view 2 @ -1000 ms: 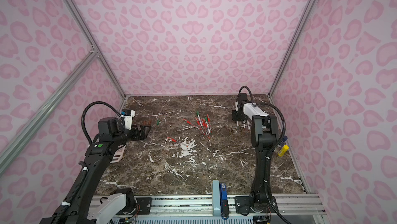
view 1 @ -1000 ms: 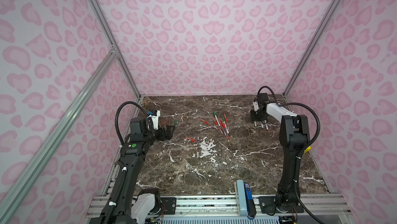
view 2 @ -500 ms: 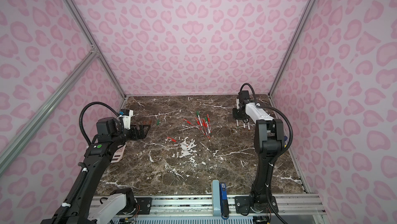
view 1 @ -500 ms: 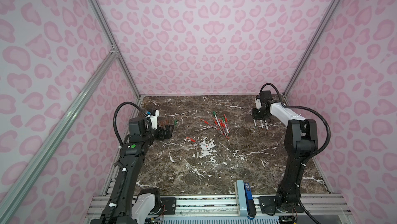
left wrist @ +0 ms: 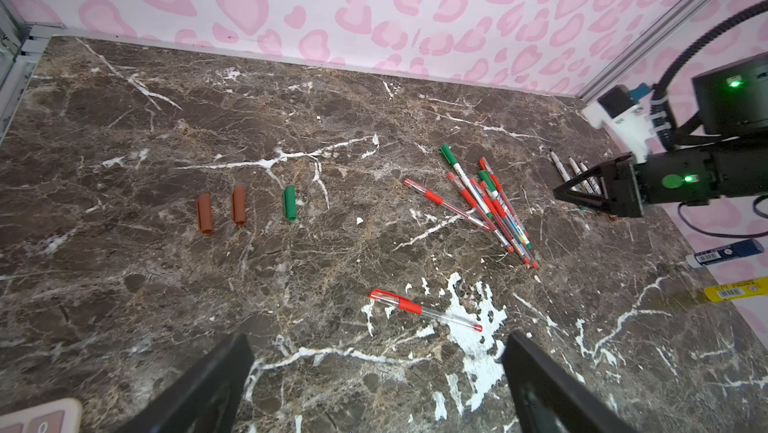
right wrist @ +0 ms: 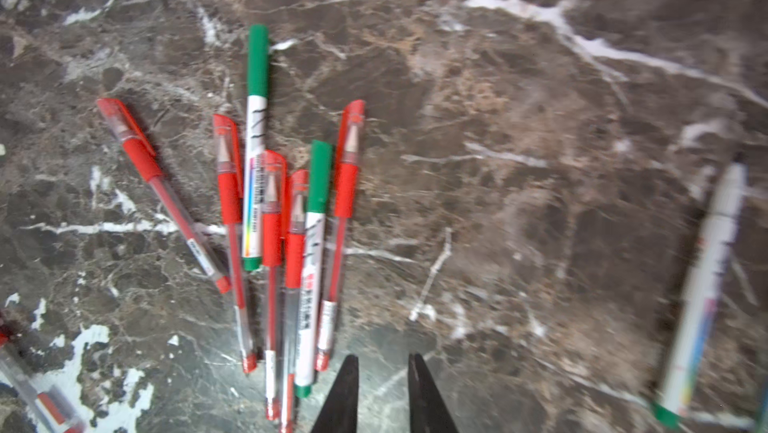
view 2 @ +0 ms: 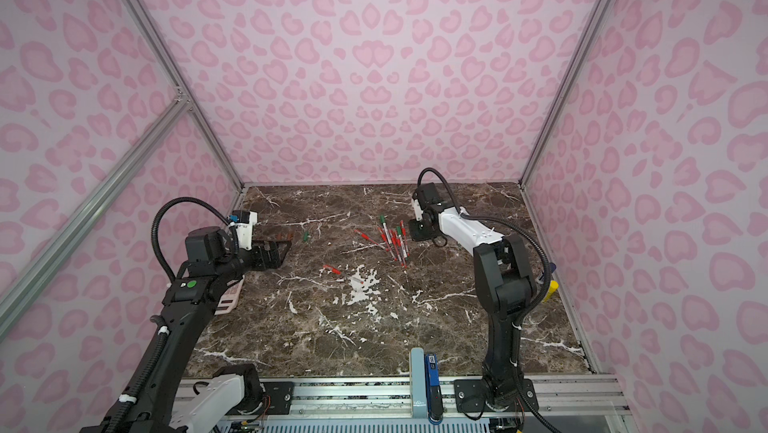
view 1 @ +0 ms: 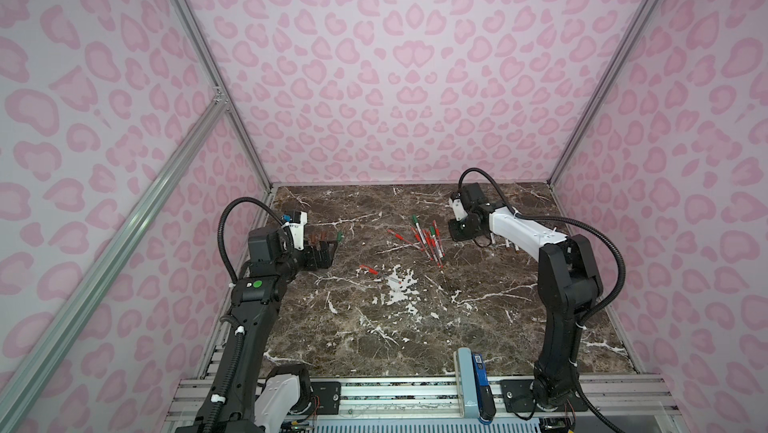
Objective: Open the pen caps
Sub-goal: 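Move the right gripper back over the pen pile, then grasp another green-capped white marker with the right gripper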
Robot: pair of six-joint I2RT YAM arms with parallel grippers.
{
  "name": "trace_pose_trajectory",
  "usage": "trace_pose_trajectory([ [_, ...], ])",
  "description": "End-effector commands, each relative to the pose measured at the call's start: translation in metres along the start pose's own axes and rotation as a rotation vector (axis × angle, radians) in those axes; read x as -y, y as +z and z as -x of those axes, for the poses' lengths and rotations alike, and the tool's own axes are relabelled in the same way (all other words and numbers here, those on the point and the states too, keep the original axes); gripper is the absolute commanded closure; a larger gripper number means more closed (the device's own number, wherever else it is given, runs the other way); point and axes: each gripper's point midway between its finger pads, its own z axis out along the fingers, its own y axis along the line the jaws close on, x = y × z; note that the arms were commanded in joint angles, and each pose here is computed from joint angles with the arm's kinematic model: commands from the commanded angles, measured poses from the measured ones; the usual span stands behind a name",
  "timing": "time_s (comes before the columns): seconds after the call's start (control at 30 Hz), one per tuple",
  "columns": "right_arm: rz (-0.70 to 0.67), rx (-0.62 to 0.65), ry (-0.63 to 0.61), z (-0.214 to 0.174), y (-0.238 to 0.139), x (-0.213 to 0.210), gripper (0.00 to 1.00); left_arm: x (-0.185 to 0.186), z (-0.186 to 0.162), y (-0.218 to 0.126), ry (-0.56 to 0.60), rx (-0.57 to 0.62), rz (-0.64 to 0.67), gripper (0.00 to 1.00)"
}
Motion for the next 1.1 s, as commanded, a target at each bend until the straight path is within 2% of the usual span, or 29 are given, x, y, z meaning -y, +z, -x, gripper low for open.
trace_pose_trajectory([
  [0.0, 0.012, -0.021, -0.001, -0.003, 0.012, -0.015, 0.79, 0.001, 0.008, -0.003, 0.008, 0.021, -0.001, 0.02],
  [0.6, -0.017, -0.109, -0.008, -0.004, 0.055, -0.025, 0.85, 0.001, 0.004, 0.000, 0.014, 0.016, -0.009, 0.02],
  [1.07, -0.068, -0.162, -0.022, -0.023, 0.066, -0.014, 0.85, 0.000, 0.002, 0.001, 0.018, 0.015, -0.005, 0.02],
])
